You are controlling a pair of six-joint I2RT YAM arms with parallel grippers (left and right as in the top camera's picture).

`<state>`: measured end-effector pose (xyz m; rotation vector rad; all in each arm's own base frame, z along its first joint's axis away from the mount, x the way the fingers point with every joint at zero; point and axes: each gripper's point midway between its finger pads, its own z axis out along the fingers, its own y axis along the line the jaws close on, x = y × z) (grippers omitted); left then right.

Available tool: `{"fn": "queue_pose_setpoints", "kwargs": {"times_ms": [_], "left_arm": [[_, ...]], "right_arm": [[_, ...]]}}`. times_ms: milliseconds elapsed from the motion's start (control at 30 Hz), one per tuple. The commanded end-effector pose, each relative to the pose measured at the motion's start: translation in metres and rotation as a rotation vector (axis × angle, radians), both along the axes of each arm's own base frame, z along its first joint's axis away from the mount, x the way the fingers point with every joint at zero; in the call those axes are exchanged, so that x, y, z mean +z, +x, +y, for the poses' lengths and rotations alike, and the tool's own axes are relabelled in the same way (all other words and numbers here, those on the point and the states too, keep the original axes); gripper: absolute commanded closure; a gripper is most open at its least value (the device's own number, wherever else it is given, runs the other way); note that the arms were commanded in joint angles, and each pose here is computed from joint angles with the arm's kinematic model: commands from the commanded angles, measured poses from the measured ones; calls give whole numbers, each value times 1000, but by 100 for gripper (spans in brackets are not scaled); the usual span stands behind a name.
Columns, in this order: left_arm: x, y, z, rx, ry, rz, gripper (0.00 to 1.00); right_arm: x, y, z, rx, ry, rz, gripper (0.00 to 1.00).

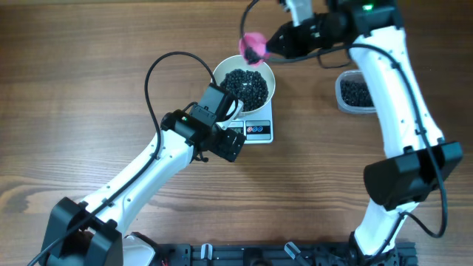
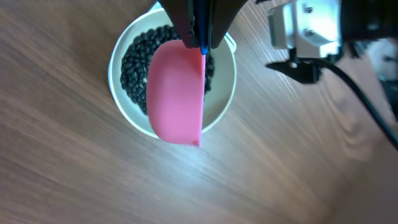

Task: Scoop item into bowl and weigh 150g on scale

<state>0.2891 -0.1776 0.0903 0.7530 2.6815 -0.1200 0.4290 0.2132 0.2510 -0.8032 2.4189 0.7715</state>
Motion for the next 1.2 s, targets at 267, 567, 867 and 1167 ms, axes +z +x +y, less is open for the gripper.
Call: {"fn": "queue_pose_setpoints", "kwargs": {"times_ms": [267, 567, 867, 1167], "left_arm": [[4, 0, 2, -5, -8, -11, 0], [4, 0, 2, -5, -8, -11, 0], [4, 0, 2, -5, -8, -11, 0], [4, 0, 2, -5, -8, -11, 0]], "right_arm": [[-86, 10, 6, 417, -225, -220, 96], [-129, 28, 17, 489, -216, -250, 96], [-153, -5, 8, 557, -226, -94, 96], [-121, -30, 32, 465, 104, 93, 96]]}}
